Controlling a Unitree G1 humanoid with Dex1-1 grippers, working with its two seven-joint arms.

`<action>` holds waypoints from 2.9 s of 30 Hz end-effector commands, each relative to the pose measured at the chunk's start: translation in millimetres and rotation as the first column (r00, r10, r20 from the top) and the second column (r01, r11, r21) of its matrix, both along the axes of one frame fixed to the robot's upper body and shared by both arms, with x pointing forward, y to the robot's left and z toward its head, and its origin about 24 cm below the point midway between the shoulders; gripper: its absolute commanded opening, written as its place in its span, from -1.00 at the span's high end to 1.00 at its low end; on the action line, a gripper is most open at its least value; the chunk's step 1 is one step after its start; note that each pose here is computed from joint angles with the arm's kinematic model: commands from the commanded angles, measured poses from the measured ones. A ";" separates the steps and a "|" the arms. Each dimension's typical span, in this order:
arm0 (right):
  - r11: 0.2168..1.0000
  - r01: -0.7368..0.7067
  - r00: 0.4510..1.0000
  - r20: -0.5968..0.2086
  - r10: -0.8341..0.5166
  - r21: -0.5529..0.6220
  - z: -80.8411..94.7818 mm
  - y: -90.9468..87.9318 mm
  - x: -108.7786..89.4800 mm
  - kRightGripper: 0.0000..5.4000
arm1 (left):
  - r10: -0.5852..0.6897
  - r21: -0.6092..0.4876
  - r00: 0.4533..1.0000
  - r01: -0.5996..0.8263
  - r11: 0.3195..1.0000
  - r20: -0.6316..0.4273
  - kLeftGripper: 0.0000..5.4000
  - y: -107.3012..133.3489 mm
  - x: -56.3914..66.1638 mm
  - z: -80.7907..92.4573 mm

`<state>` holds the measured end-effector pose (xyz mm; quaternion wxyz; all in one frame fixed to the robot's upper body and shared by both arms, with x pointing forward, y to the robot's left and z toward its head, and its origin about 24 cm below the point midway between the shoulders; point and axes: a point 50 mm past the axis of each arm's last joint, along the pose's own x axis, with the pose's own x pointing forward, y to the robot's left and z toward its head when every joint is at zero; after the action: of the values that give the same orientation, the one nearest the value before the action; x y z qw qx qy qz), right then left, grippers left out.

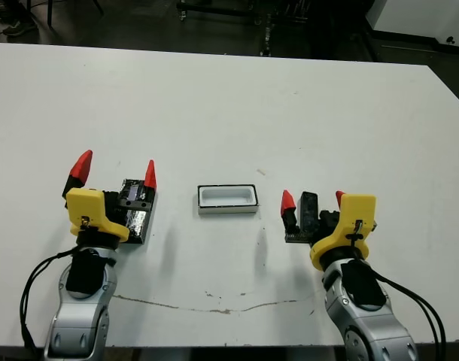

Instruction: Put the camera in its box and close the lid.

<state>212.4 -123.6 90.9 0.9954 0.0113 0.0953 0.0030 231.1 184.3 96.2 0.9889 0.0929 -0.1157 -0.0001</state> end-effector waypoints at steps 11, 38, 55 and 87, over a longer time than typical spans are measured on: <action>0.998 0.052 0.992 -0.110 -0.055 -0.030 -18.5 -0.5 -5.0 -1.00 | 0.003 -0.009 0.999 -0.003 1.000 -0.033 -1.00 -1.2 -4.3 -6.0; 0.998 0.064 0.981 -0.184 -0.063 -0.004 -31.2 -0.4 -5.1 -0.80 | -0.006 -0.017 0.999 0.006 1.000 -0.043 -1.00 -2.1 -4.7 -7.2; 0.997 0.073 0.972 -0.224 -0.067 0.018 -34.7 -0.2 -4.1 -0.15 | -0.008 -0.004 0.999 0.008 1.000 -0.044 -1.00 -1.8 -4.5 -6.5; 0.998 0.037 0.990 -0.138 -0.030 0.043 -27.7 -13.4 0.5 0.39 | -0.015 -0.017 0.999 0.015 1.000 -0.040 -1.00 -4.2 -5.6 -4.7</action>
<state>211.2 -131.2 58.2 0.9807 0.0397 0.1897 -0.0266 227.0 180.0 94.2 0.9905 0.0877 -0.1059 -0.0081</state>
